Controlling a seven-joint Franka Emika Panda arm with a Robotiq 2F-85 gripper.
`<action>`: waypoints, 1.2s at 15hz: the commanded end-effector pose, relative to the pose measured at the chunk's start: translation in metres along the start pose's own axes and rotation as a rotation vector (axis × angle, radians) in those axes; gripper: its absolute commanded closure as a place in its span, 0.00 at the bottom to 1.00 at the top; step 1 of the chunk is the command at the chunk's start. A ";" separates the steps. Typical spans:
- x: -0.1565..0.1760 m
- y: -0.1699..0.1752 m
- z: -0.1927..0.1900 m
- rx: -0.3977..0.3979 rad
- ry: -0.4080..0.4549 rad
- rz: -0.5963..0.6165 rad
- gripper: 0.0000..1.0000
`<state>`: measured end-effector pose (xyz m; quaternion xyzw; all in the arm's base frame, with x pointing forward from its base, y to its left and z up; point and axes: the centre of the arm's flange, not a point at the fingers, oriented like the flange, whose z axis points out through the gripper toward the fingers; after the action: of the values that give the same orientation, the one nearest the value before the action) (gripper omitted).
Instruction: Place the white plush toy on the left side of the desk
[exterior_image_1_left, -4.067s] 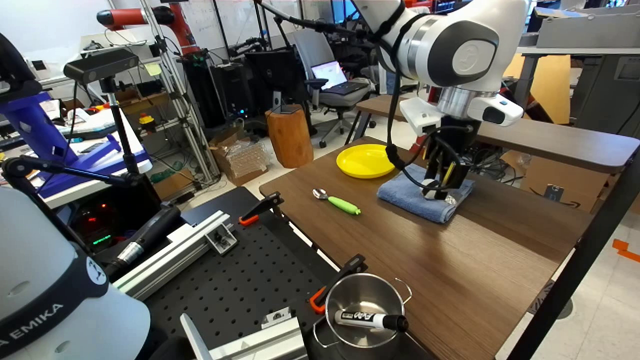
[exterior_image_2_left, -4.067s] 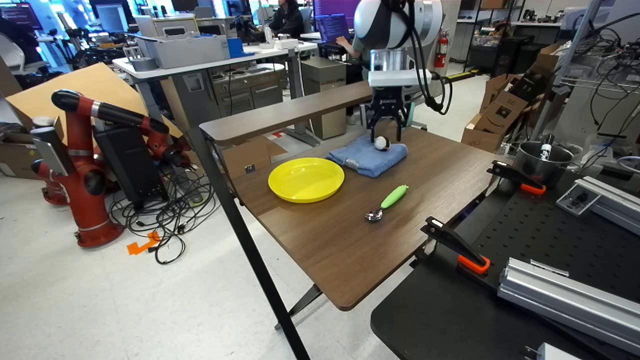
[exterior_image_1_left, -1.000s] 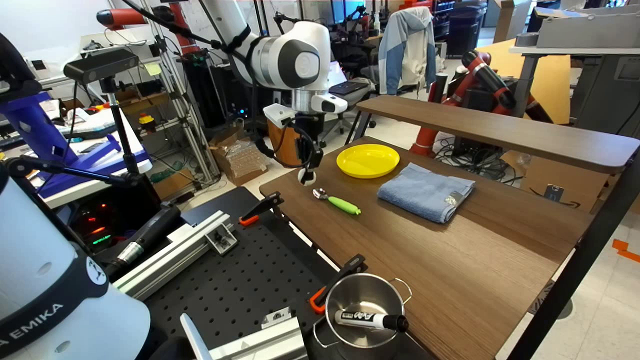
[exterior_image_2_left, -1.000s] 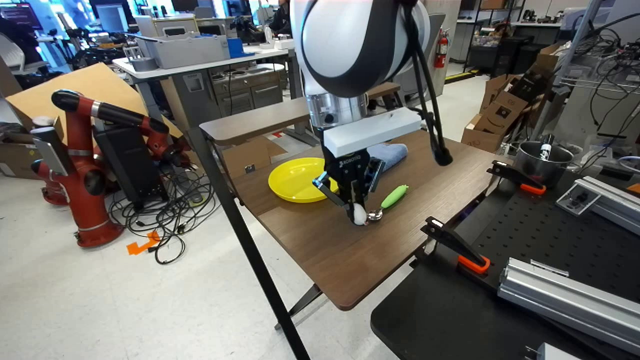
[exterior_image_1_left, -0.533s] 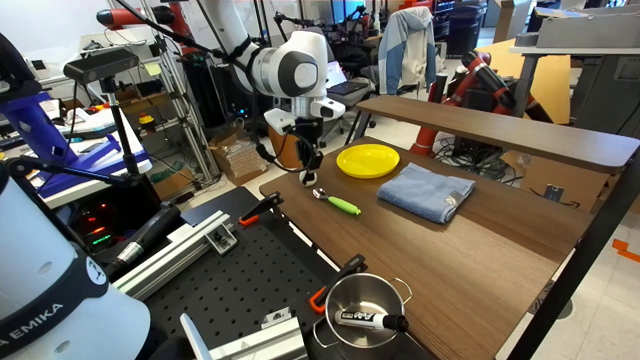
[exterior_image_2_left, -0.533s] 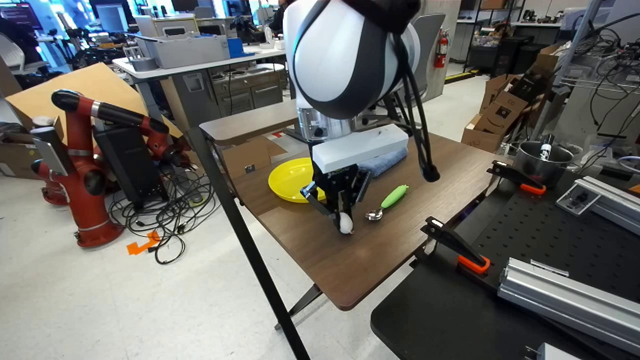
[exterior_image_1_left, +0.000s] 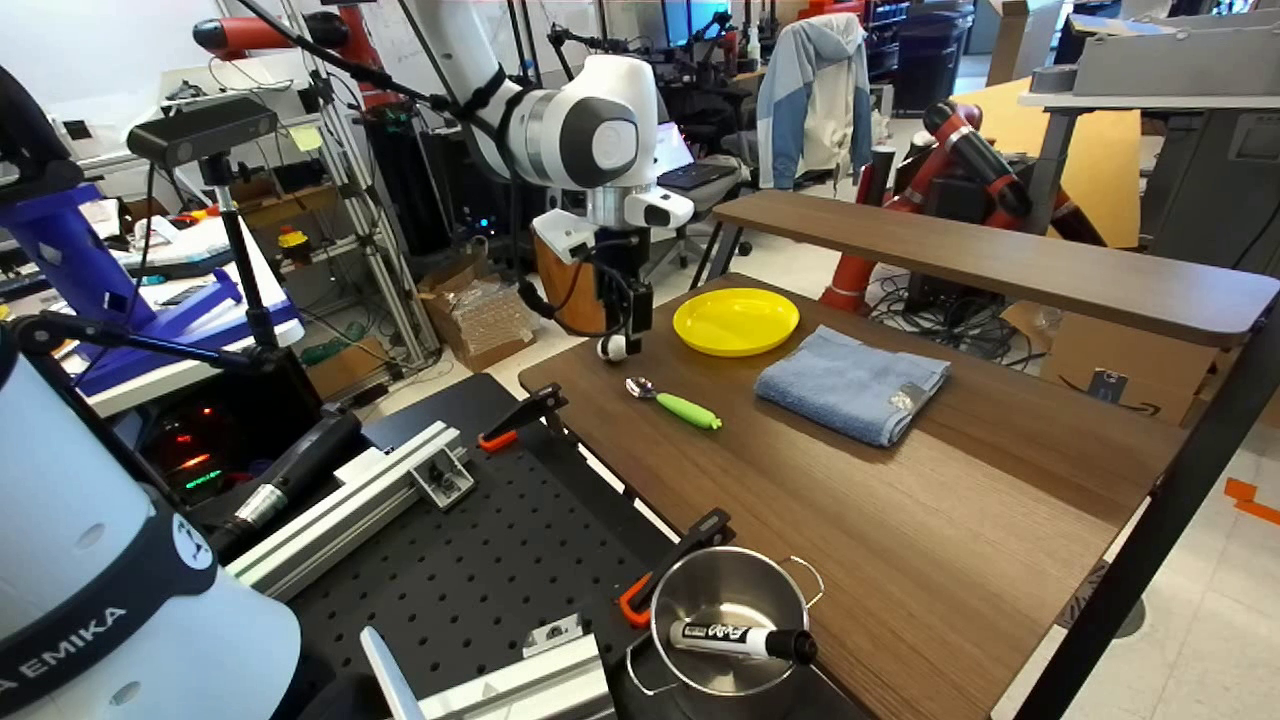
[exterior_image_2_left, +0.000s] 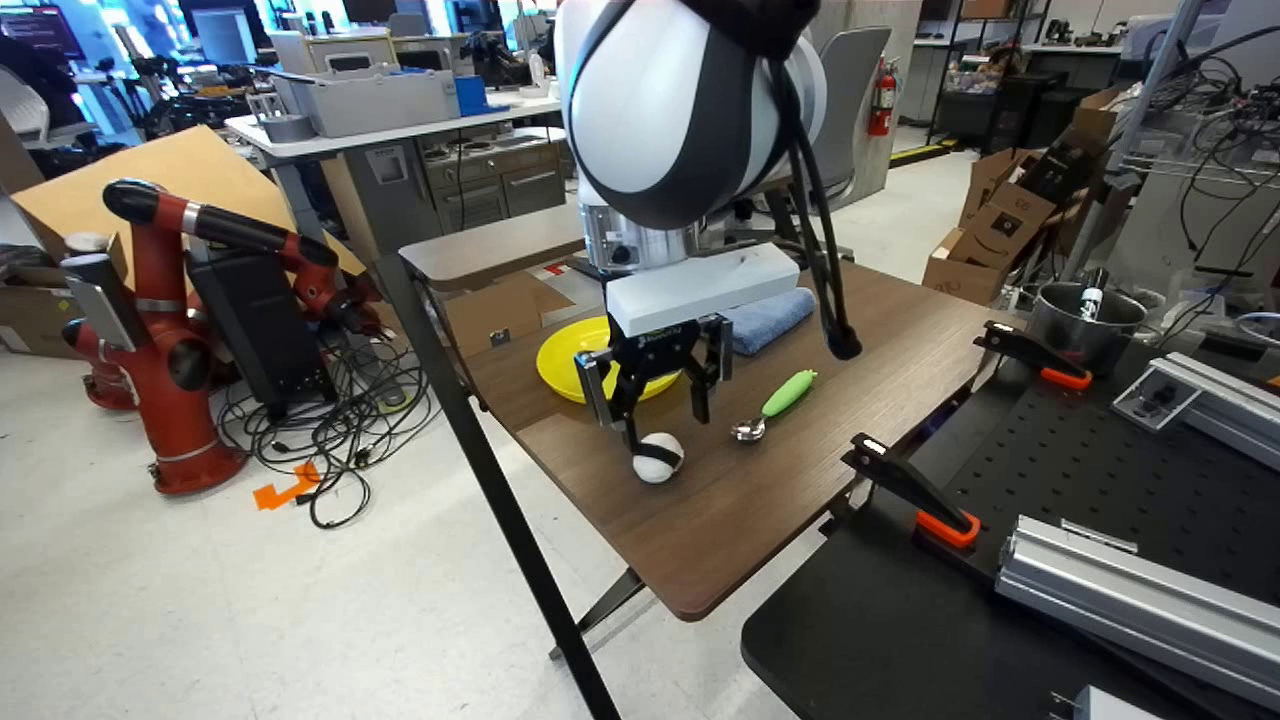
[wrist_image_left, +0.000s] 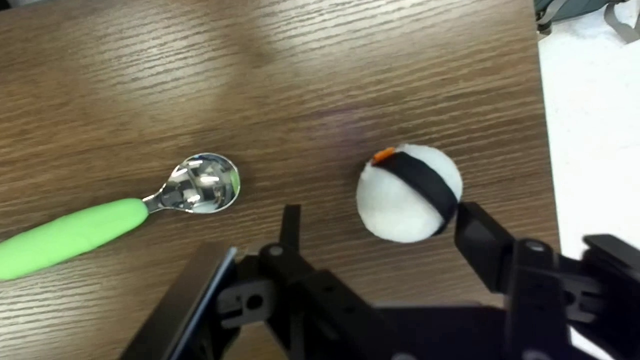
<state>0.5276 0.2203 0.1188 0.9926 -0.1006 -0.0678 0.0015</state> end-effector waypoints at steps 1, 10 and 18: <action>-0.007 -0.003 -0.011 0.038 0.010 0.002 0.00; -0.056 -0.002 -0.084 0.144 0.012 -0.056 0.00; -0.047 -0.013 -0.075 0.120 0.017 -0.046 0.00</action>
<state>0.4950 0.2420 0.1991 0.9935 -0.0817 -0.0530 -0.0585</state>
